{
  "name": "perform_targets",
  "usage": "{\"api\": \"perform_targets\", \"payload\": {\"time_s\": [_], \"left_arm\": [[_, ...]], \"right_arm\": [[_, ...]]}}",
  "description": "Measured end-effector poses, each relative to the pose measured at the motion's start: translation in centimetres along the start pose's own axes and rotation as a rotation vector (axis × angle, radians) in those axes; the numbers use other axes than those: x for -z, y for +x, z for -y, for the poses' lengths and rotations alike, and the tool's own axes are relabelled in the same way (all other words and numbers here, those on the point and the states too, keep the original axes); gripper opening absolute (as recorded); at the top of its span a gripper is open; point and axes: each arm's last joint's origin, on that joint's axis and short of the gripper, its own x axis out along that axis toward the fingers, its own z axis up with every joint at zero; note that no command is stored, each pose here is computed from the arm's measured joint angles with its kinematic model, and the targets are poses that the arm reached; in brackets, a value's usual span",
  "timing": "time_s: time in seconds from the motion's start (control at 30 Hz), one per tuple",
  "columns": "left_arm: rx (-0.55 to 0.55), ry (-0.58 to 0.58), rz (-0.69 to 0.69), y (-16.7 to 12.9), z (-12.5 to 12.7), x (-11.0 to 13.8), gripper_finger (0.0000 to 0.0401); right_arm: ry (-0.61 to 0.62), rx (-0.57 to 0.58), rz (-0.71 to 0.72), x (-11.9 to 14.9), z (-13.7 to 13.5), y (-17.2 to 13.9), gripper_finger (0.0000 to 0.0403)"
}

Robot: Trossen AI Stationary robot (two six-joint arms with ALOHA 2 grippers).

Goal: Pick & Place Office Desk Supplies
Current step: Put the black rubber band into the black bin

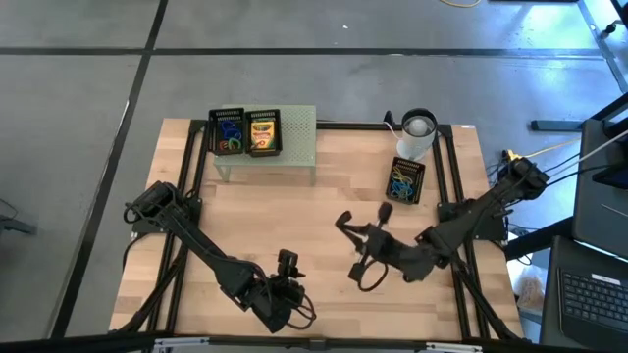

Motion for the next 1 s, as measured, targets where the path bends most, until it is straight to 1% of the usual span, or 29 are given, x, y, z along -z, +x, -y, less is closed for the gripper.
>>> {"api": "perform_targets", "payload": {"time_s": [0.1, 0.17, 0.23, 0.3, 0.4, 0.5, 0.6, 0.67, 0.83, 0.93, 1.0], "left_arm": [[0.0, 0.007, 0.0, 0.0, 0.0, 0.0, 0.0182], [-0.001, 0.043, 0.0, 0.0, 0.0, 0.0, 0.0182], [-0.005, 0.087, 0.003, 0.1, -0.1, -0.1, 0.0182], [-0.012, 0.096, 0.014, 0.1, -0.2, -0.2, 0.0182], [-0.019, 0.076, 0.016, 0.3, -0.5, -0.3, 0.0182], [-0.019, 0.072, 0.016, 0.3, -0.5, -0.3, 0.0182], [-0.018, 0.073, 0.015, 0.3, -0.5, -0.3, 0.0182], [-0.018, 0.073, 0.016, 0.3, -0.4, -0.3, 0.0182], [-0.018, 0.073, 0.015, 0.3, -0.4, -0.3, 0.0182], [-0.018, 0.073, 0.015, 0.3, -0.4, -0.3, 0.0182], [-0.018, 0.073, 0.016, 0.3, -0.4, -0.3, 0.0182]], "right_arm": [[-0.024, -0.129, 0.044, -0.9, 0.0, 0.7, 0.0004], [-0.033, -0.199, 0.061, -1.1, 0.1, 1.2, 0.0004], [-0.034, -0.2, 0.052, -1.0, 0.3, 1.7, 0.0004], [-0.035, -0.141, 0.029, -0.8, 0.7, 2.1, 0.0004], [-0.078, -0.054, -0.035, 0.1, 1.4, 2.8, 0.0004], [-0.097, -0.031, -0.137, 1.4, 2.4, 3.6, 0.0004], [-0.045, -0.036, -0.304, 2.9, 4.1, 4.4, 0.0004], [-0.007, -0.002, -0.432, 4.0, 5.5, 4.6, 0.0004], [-0.003, 0.156, -0.716, 6.1, 9.0, 4.1, 0.0004], [-0.04, 0.283, -0.862, 7.0, 11.0, 3.4, 0.0004], [-0.044, 0.365, -0.941, 7.8, 12.1, 3.1, 0.0004]]}}
